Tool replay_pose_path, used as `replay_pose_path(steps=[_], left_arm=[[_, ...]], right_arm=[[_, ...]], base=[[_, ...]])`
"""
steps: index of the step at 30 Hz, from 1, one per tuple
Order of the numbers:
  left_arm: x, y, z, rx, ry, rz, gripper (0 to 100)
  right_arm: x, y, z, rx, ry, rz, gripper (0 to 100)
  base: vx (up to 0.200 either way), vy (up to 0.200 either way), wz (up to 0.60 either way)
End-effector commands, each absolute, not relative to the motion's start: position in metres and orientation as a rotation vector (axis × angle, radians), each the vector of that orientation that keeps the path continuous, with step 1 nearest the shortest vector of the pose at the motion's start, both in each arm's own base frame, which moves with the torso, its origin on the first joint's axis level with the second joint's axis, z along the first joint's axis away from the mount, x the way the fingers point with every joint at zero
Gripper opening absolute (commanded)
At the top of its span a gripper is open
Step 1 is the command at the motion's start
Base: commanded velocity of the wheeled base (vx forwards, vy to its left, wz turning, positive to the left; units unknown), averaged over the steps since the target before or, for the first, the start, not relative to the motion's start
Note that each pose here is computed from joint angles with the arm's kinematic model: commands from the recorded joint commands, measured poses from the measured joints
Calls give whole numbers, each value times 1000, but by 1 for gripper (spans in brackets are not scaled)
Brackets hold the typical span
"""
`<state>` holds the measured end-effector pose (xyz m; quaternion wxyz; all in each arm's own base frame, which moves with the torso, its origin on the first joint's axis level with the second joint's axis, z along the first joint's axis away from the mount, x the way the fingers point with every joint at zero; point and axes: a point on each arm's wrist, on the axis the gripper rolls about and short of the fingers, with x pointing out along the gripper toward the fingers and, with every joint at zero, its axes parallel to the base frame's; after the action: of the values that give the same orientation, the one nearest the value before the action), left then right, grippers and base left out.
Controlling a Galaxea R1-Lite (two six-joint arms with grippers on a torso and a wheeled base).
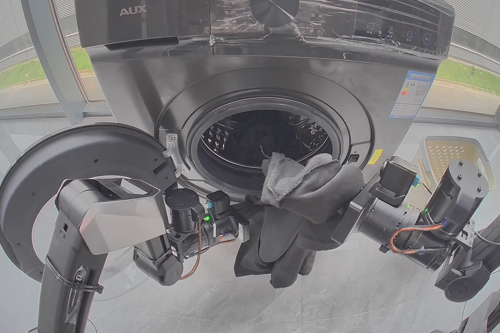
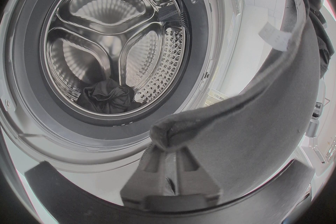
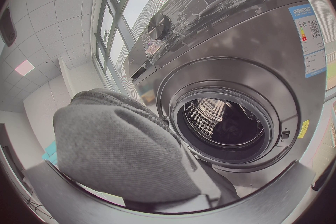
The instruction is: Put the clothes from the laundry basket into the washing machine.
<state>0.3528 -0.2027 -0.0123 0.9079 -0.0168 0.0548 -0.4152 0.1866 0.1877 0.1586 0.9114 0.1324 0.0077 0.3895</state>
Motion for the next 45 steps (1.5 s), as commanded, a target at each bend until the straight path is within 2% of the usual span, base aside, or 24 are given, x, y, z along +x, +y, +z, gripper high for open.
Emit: replay_pose_path(steps=[1,5,6,7,9,16,24,30,33,38,39,45], left_arm=[[353,-202,-3,-34,90,-852,0],[347,-200,15,-34,61,-855,0],[340,-197,30,-33,41,-857,0],[338,-197,32,-31,39,-858,0],[321,-189,51,-27,34,-857,0],[272,-157,88,9,25,-848,0],[228,-135,110,0,21,-862,0],[231,-135,118,-3,-18,-854,0],[231,-136,132,-12,-76,-853,0],[233,-137,135,-13,-92,-851,0],[233,-137,135,-13,-92,-850,0],[237,-138,139,-16,-115,-826,0]], right_arm=[[187,188,158,271,19,801,0],[191,186,157,269,19,782,0],[195,183,156,267,25,760,0],[196,182,156,265,24,757,0],[202,176,153,261,30,726,0],[206,175,147,259,49,704,0],[206,149,130,281,129,628,0],[209,141,129,338,108,613,0],[208,141,125,339,125,620,0],[209,140,122,341,128,613,0],[207,139,120,341,137,611,100],[194,130,97,299,254,593,100]], base=[[0,0,0],[0,0,0],[0,0,0],[0,0,0],[0,0,0],[0,0,0],[0,0,0],[0,0,0],[0,0,0],[0,0,0],[0,0,0],[0,0,0]])
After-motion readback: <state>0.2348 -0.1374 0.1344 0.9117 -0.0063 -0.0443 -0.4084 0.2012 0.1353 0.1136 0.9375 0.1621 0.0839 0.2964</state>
